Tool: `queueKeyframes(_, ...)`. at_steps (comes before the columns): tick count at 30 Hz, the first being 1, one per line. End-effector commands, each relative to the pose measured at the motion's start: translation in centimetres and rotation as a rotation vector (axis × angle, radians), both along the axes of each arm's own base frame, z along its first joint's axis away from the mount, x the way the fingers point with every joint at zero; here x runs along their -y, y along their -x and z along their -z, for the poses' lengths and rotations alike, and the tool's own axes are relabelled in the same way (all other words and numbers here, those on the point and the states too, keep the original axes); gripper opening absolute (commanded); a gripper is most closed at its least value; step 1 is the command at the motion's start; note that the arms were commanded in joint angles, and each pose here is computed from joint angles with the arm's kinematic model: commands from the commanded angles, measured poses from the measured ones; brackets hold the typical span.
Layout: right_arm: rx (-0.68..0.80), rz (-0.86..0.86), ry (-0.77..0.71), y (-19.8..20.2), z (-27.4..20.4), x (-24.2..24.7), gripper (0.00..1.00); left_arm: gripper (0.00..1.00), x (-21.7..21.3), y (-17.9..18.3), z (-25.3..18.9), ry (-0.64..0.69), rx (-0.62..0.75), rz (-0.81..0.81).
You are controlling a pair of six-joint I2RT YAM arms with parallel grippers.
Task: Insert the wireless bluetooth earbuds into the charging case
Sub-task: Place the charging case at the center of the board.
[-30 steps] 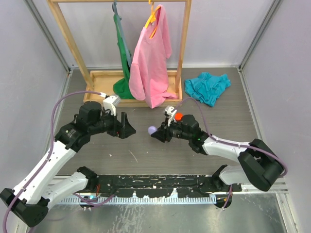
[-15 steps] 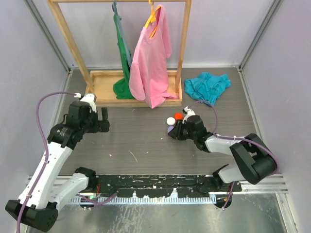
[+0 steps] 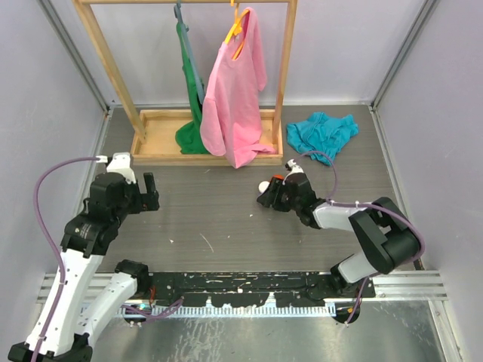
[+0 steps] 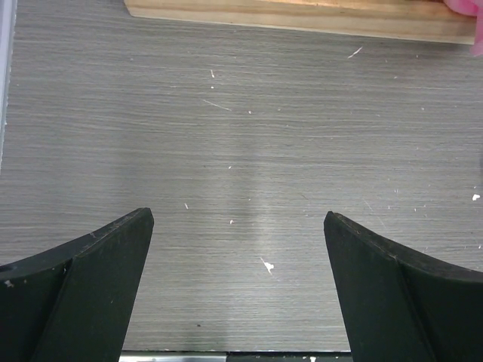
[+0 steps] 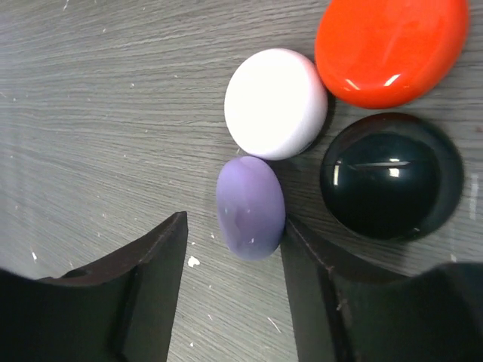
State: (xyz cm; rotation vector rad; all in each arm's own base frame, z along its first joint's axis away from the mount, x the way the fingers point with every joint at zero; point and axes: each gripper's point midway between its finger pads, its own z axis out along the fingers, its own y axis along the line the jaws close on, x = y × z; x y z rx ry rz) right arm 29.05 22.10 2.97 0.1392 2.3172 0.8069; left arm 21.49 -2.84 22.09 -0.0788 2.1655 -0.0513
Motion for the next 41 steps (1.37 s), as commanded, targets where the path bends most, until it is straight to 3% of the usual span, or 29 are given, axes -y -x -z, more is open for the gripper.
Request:
queueKeyframes(1,-0.001,0.096,0.045,0.2,-0.6,2.1,0.64,0.98,-0.2,-0.7,-1.8,0.006,0.093,-0.010)
queueKeyframes(10,0.125,0.071,0.065,1.9,-6.6,3.9,1.00,0.98,0.9,1.1,-4.5,0.110,0.187,0.033)
queueKeyframes(19,0.493,0.210,0.157,3.7,-18.9,10.2,1.00,0.98,0.9,5.0,-6.2,0.241,0.290,0.026)
queueKeyframes(23,0.582,0.295,0.271,4.9,-22.9,13.9,1.00,0.98,0.4,5.7,-6.5,0.253,0.351,0.011)
queueKeyframes(28,0.622,0.312,0.384,5.4,-23.5,15.8,1.00,0.98,-0.3,5.5,-5.0,0.243,0.380,-0.026)
queueKeyframes(41,0.650,0.273,0.385,5.5,-23.9,15.4,1.00,0.98,1.0,4.6,-3.6,0.236,0.327,0.037)
